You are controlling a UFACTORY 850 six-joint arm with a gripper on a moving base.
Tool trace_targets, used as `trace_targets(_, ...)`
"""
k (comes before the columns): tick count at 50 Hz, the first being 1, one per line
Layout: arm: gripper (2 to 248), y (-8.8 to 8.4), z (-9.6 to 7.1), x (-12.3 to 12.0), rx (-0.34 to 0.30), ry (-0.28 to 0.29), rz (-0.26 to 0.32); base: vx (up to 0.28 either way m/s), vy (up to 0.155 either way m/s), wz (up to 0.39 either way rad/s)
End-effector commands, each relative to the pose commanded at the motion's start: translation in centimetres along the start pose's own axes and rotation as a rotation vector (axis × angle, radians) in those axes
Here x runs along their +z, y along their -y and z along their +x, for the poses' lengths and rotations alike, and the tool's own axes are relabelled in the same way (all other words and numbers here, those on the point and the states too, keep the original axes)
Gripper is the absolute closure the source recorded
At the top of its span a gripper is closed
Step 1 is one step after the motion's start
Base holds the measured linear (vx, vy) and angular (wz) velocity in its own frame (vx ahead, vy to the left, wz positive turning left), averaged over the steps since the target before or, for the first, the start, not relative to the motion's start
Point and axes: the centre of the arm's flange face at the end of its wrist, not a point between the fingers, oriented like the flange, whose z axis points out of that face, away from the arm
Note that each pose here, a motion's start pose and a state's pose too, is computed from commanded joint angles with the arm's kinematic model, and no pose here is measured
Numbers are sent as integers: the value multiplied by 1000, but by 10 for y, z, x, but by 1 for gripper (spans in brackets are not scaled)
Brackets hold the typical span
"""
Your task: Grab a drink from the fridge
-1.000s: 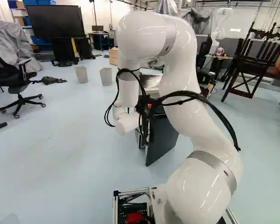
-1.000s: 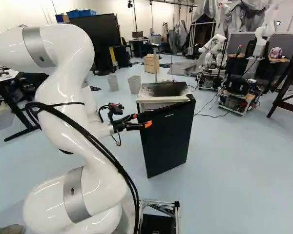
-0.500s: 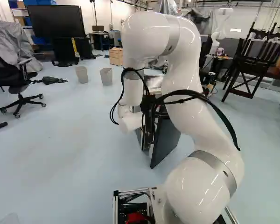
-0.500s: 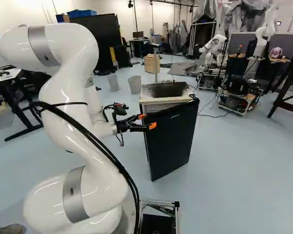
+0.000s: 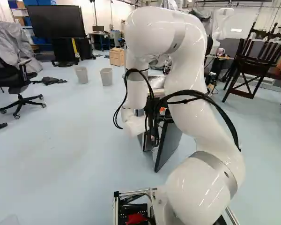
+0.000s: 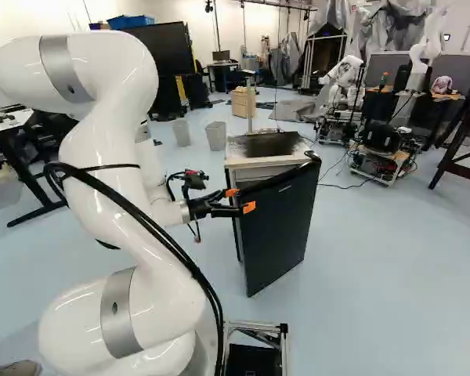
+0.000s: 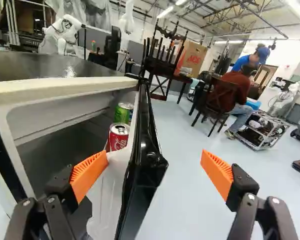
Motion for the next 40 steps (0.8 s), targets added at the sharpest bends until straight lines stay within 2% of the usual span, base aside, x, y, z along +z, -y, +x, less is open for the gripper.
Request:
trace_targets(19,3,-43,-15,-36,-103,-23,98,0,0,0)
trace_targets(40,3,-50,-17,-42,-121,-37,117,0,0,0)
